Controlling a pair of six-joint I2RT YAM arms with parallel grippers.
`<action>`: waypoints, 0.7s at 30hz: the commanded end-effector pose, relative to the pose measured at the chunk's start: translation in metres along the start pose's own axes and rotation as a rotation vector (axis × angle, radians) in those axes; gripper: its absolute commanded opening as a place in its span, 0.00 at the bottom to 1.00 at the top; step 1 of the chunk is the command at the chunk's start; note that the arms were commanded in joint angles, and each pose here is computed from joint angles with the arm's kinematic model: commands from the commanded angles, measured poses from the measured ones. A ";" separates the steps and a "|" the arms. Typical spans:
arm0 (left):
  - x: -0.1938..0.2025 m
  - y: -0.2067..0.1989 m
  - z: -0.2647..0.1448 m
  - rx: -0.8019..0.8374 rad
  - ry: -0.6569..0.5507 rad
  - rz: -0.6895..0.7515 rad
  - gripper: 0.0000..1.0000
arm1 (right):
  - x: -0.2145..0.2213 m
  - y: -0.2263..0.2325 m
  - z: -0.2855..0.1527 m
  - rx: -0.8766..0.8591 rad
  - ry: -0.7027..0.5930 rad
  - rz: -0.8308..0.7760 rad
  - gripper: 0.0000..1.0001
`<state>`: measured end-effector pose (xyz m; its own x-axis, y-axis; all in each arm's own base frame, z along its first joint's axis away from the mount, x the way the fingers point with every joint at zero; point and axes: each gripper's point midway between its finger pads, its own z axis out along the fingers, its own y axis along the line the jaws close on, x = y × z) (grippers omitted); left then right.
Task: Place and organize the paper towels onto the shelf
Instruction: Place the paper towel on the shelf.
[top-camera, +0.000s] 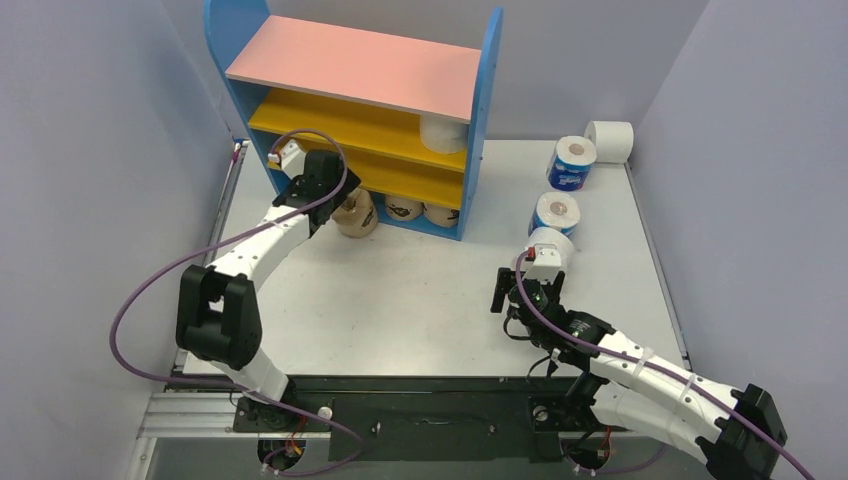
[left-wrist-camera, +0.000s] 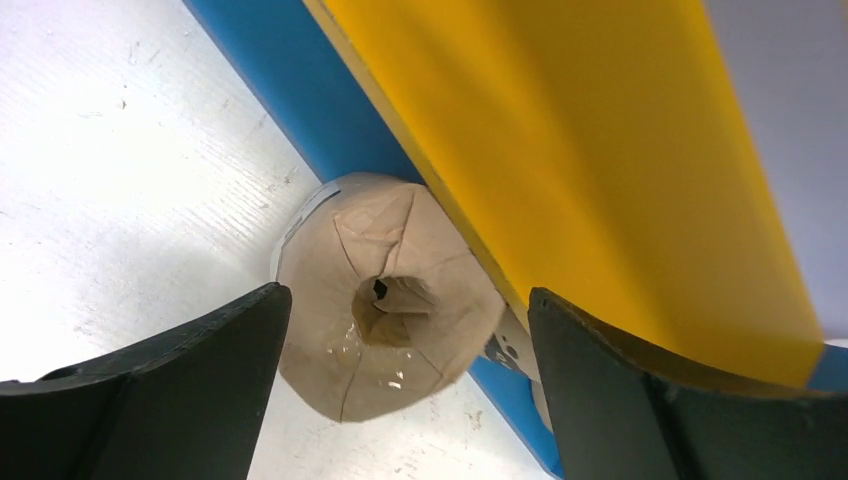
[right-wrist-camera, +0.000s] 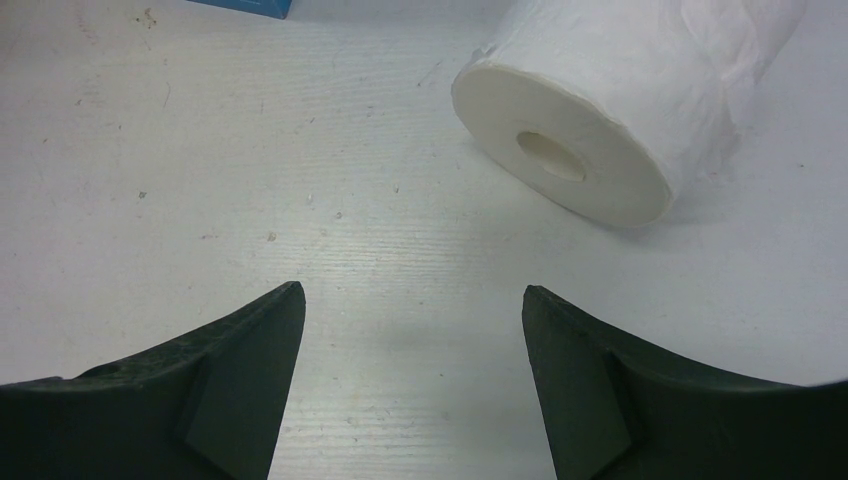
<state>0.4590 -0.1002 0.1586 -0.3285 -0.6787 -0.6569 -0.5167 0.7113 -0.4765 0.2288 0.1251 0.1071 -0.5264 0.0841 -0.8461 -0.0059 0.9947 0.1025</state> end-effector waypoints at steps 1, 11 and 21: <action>-0.032 -0.017 -0.032 0.089 -0.064 -0.020 0.90 | -0.017 0.001 -0.003 0.001 -0.051 0.024 0.75; -0.040 0.001 -0.069 0.083 -0.128 0.046 0.96 | -0.017 0.001 -0.004 -0.008 -0.053 0.026 0.75; -0.007 0.025 -0.082 0.174 -0.106 0.115 0.98 | -0.015 0.004 -0.003 -0.026 -0.048 0.027 0.75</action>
<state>0.3860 -0.0849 0.1871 -0.3203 -0.5816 -0.7478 -0.4145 0.7958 -0.4414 0.2287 0.1256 0.1103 -0.5189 0.0926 -0.8498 -0.0090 0.9935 0.1137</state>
